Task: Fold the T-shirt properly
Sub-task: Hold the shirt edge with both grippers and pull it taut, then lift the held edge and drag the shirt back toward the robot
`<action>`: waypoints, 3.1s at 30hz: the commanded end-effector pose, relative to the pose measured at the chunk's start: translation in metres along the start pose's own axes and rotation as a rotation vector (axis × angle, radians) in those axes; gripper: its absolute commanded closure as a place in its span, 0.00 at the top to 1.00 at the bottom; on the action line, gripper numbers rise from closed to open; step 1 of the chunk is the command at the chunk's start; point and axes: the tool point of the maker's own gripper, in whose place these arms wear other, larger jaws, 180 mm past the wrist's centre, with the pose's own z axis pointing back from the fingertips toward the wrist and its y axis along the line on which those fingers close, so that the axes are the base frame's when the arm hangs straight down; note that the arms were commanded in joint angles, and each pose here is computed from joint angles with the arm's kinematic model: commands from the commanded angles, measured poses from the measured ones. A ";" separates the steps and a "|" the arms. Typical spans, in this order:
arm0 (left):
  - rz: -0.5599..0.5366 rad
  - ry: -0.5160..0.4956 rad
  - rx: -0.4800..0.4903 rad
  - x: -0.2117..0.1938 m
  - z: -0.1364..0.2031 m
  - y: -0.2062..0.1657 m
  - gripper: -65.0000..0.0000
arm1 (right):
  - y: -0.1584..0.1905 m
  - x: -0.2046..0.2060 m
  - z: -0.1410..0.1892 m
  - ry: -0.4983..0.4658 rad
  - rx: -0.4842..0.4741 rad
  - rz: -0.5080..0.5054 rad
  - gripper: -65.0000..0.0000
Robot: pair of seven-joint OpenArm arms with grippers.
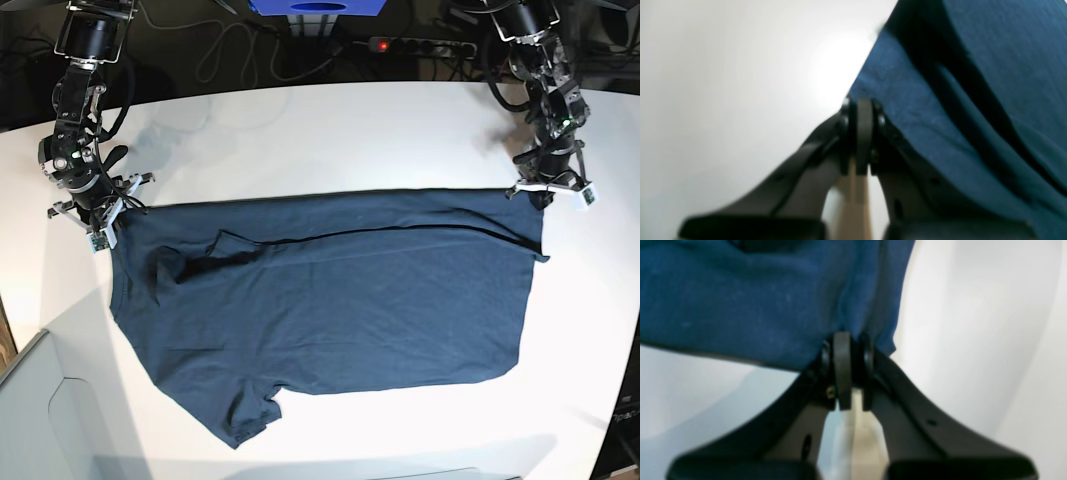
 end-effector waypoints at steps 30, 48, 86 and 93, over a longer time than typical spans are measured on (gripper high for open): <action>-0.053 -0.055 -0.013 0.024 0.018 -0.006 0.00 | -0.022 -0.006 0.021 0.068 -0.026 0.077 0.18; -0.055 -0.051 -0.012 0.022 0.019 -0.005 0.00 | -0.019 -0.020 0.015 0.101 -0.006 0.056 0.84; -0.172 -0.219 -0.082 0.086 0.051 -0.037 0.00 | -0.053 0.055 0.064 0.038 -0.122 0.301 0.00; -0.186 -0.284 -0.101 0.110 0.057 -0.047 0.00 | -0.078 0.093 0.083 -0.013 -0.214 0.324 0.00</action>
